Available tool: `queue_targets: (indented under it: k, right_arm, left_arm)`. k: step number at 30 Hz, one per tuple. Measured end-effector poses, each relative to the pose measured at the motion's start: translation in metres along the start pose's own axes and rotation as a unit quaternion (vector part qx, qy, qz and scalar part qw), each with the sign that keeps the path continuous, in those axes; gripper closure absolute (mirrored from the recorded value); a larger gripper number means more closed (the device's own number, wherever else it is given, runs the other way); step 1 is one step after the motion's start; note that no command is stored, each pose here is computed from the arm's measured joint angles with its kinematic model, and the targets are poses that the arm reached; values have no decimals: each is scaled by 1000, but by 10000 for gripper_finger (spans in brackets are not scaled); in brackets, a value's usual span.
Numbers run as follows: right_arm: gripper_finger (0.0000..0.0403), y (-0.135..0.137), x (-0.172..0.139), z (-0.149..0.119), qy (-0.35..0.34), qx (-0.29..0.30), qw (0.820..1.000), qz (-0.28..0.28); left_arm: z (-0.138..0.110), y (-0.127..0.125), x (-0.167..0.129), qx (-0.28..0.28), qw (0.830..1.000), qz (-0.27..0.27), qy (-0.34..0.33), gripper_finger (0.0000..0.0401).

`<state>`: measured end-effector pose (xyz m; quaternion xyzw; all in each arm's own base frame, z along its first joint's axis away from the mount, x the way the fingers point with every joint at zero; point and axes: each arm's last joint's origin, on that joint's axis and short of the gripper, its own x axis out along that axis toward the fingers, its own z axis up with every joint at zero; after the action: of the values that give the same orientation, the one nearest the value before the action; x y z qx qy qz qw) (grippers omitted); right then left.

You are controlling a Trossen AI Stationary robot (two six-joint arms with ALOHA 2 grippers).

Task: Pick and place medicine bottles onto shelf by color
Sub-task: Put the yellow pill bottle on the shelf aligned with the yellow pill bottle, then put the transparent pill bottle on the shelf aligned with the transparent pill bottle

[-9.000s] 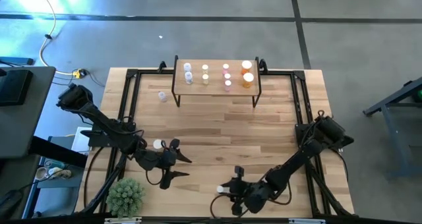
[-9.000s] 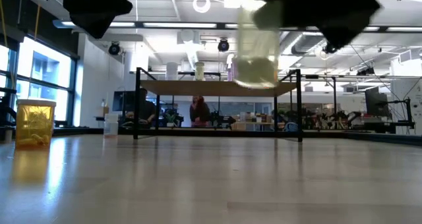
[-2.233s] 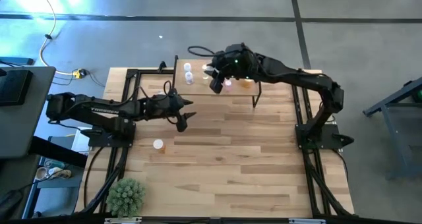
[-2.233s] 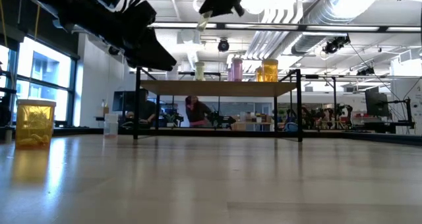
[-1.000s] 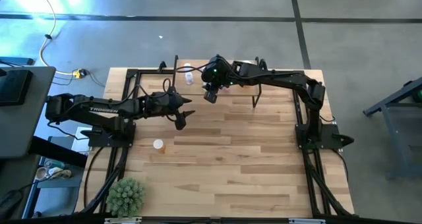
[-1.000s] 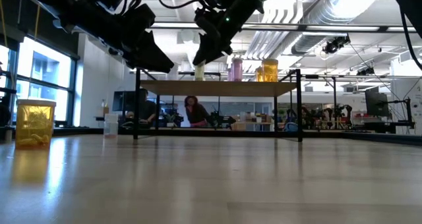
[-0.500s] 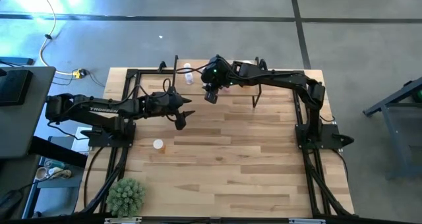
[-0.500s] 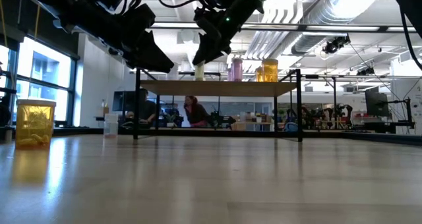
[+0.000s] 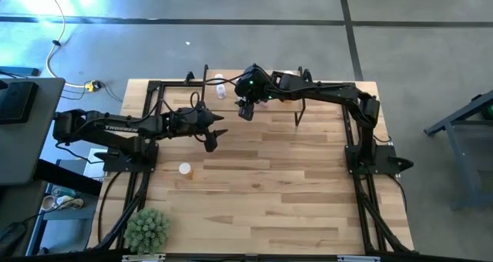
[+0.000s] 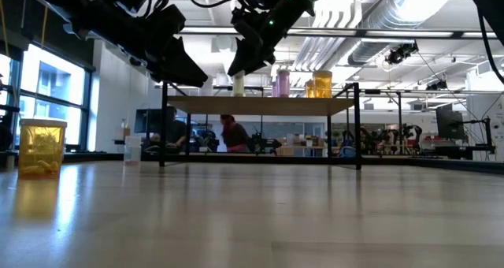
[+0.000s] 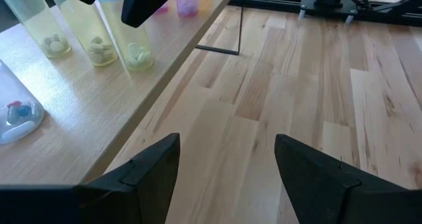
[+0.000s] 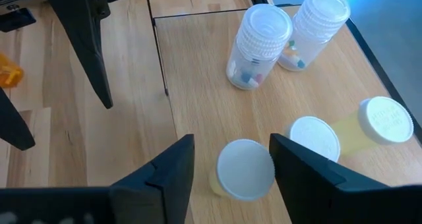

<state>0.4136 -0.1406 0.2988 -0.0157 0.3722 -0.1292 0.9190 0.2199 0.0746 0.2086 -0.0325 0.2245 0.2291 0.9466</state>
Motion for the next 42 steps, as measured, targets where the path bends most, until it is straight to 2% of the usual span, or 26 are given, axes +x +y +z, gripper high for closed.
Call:
queue_targets:
  k: [21, 31, 34, 37, 42]
  right_arm:
    - [215, 5, -24, 7, -14, -5, 1000, 4]
    - [215, 7, -75, 13, -26, -23, 999, 5]
    - [215, 10, -90, 11, -14, -31, 999, 11]
    - [215, 20, -99, 3, 27, -34, 999, 26]
    - [215, 42, -96, -9, 83, -44, 994, 52]
  left_arm:
    - [-1, 0, 0, 1, 1000, 0, 4, 162]
    - [-1, 0, -5, -6, 1000, 0, 8, 162]
    - [1, 1, -11, -12, 1000, 2, 5, 162]
    - [2, 3, -18, -25, 1000, 13, 7, 162]
    - [-2, 8, -34, -51, 997, 43, 34, 162]
